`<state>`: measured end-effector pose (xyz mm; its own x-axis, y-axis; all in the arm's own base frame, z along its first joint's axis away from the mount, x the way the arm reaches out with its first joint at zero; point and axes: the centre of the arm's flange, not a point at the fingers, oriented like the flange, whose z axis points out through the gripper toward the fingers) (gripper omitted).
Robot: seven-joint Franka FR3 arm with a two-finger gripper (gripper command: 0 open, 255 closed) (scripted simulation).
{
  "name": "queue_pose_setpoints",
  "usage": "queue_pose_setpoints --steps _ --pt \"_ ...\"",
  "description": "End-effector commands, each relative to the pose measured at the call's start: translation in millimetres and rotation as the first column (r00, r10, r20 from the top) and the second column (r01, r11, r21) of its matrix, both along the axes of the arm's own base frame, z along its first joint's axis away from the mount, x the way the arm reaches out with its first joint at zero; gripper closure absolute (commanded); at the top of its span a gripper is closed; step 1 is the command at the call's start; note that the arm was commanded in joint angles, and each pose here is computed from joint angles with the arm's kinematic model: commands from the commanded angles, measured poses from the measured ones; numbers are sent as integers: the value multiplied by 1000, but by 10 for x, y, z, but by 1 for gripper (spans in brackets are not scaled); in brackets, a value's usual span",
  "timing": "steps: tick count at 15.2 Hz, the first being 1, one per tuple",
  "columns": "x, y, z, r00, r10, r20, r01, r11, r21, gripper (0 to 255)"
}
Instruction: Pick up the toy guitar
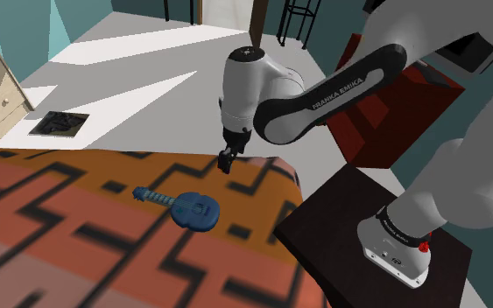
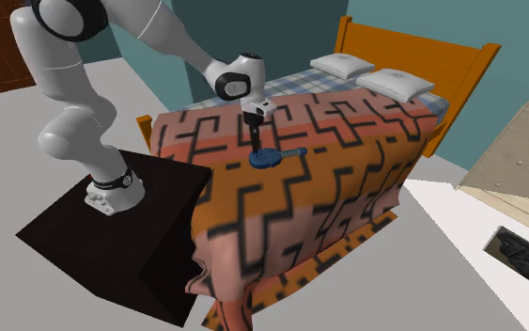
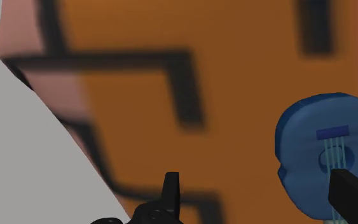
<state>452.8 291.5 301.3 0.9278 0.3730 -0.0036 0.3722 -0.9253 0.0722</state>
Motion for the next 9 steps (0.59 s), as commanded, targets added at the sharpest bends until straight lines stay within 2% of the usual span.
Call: queue_pose_setpoints --steps 1,9 --pt "74 205 -152 1000 22 15 -22 1000 -2 0" --pt "371 1027 -700 992 109 70 -109 994 -14 0"
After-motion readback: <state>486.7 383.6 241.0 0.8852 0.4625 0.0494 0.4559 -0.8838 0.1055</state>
